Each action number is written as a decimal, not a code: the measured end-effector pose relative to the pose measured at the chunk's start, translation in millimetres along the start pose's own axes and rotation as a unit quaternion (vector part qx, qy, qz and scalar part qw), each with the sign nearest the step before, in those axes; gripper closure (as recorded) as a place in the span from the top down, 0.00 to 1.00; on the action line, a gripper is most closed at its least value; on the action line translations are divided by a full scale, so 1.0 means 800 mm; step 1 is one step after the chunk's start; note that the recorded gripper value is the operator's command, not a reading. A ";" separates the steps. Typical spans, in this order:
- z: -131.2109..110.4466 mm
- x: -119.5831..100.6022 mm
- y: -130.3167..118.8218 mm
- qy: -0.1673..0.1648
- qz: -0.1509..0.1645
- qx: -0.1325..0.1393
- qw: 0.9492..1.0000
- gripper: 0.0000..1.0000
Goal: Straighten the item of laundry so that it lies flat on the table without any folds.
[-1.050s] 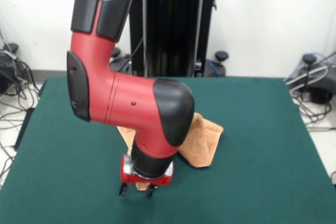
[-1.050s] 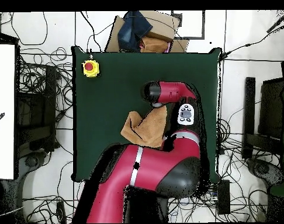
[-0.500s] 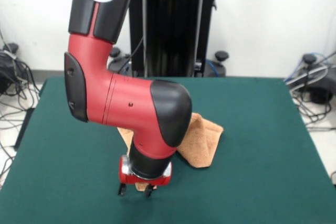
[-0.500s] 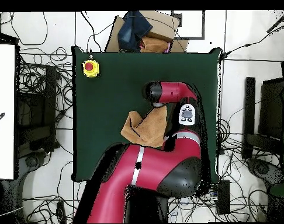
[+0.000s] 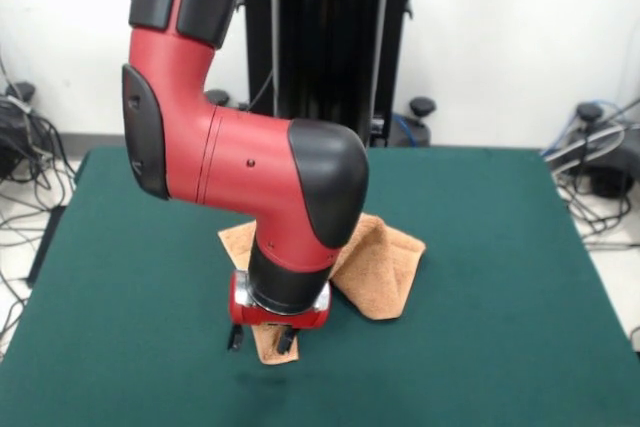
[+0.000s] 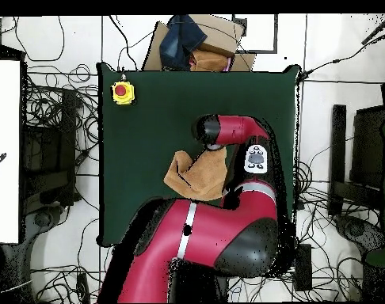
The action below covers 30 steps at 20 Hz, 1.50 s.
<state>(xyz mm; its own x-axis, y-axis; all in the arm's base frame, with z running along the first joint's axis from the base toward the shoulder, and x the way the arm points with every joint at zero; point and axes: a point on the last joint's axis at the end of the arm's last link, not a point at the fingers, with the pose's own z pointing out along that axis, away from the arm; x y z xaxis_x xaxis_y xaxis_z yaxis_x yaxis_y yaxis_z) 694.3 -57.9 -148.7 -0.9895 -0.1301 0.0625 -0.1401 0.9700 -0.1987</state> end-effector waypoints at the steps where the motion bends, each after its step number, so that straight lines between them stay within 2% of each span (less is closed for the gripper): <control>1: -0.002 0.000 0.000 -0.005 0.000 0.001 1.000 1.00; 13: -0.005 -0.008 -0.003 -0.028 0.000 0.005 1.000 1.00; 18: 0.000 -0.005 0.000 -0.026 0.000 0.004 1.000 1.00; 25: 0.027 0.002 0.009 -0.019 -0.003 0.001 1.000 1.00; 30: 0.032 -0.002 0.009 -0.021 -0.003 0.002 1.000 1.00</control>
<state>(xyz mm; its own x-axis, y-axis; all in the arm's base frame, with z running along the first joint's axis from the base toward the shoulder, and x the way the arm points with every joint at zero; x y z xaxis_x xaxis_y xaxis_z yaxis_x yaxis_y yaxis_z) 694.0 -55.7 -175.3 -0.9892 -0.1446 0.0224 -0.1462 0.9684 -0.2021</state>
